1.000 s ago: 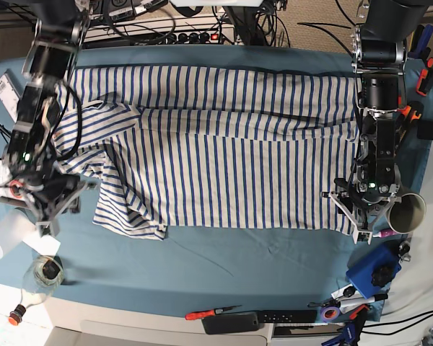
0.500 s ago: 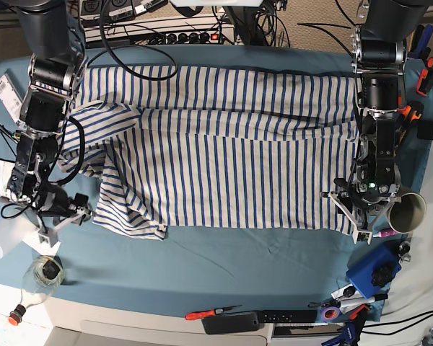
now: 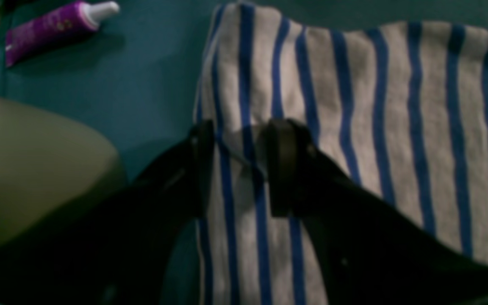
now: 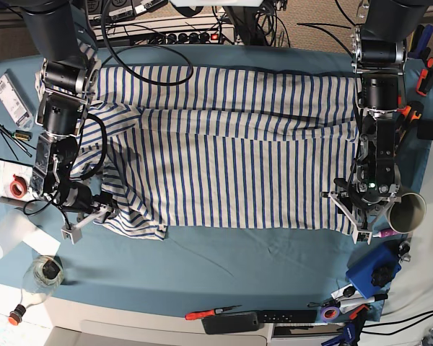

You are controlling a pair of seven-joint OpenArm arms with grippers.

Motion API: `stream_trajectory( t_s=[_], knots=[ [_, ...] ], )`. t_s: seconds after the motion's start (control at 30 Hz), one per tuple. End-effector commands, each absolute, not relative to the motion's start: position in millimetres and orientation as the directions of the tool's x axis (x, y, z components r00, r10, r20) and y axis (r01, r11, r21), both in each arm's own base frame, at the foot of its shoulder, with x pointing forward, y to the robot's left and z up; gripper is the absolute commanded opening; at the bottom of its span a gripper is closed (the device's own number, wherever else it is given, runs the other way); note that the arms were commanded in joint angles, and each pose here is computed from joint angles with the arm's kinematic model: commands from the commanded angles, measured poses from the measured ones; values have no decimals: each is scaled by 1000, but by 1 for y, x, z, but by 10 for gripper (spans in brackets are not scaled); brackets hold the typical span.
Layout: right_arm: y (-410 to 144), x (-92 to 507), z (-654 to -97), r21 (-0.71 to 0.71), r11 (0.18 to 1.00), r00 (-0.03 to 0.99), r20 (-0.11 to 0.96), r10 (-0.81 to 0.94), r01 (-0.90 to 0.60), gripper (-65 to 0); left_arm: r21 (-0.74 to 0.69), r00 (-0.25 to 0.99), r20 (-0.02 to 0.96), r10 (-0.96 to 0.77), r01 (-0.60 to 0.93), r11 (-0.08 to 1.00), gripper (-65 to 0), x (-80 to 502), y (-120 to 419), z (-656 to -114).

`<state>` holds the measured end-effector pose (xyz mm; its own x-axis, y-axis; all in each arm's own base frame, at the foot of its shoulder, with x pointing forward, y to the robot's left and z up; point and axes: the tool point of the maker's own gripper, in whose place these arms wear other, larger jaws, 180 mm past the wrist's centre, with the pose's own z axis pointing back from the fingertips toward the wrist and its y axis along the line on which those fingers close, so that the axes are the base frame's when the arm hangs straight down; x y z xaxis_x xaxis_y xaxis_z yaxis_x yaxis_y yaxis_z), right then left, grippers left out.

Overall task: Fold the T-shirt properly
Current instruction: 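Regrasp the shirt corner by the sleeve with the right gripper, then lower the left gripper and pinch the shirt edge by the other sleeve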

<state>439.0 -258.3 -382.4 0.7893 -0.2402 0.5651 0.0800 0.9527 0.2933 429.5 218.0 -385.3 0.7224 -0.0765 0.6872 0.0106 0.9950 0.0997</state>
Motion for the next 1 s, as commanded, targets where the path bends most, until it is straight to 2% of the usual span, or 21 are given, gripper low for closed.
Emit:
stream_trajectory(
  t_s=[0.0, 0.17, 0.2, 0.3, 0.43, 0.47, 0.5, 0.67, 0.83, 0.97],
  knots=[
    [-264, 448, -369, 271, 959, 775, 588, -232, 83, -373, 101, 689, 721, -74, 0, 995, -430, 441, 222, -368],
    [-275, 450, -370, 230, 966, 766, 598, -236, 119, -378, 101, 688, 722, -73, 0, 995, -431, 441, 221, -368],
    [-277, 449, -371, 218, 968, 766, 599, -233, 124, -399, 100, 689, 722, -73, 0, 995, -431, 441, 221, -368],
    [-279, 448, -372, 198, 972, 772, 596, -221, 125, -504, 90, 688, 723, -66, 1, 996, -471, 442, 219, -368],
    [-280, 447, -372, 190, 974, 774, 595, -216, 125, -647, 20, 682, 731, -17, 3, 1000, -605, 443, 208, -368],
    [-281, 447, -373, 184, 975, 775, 595, -211, 125, -650, 12, 681, 732, -11, 4, 1000, -643, 443, 207, -368],
    [-282, 447, -373, 177, 976, 777, 595, -207, 125, -650, 9, 681, 732, -10, 5, 1000, -650, 443, 205, -368],
    [-286, 447, -371, 165, 978, 773, 602, -201, 126, -650, 9, 674, 733, -92, 125, 992, -650, 443, 190, -367],
    [-292, 446, -370, 156, 980, 773, 604, -195, 126, -650, 25, 669, 742, -44, 39, 999, -650, 449, 203, -361],
    [-293, 446, -369, 154, 980, 773, 604, -195, 127, -650, 27, 653, 755, -56, 55, 998, -650, 456, 201, -351]
  ],
)
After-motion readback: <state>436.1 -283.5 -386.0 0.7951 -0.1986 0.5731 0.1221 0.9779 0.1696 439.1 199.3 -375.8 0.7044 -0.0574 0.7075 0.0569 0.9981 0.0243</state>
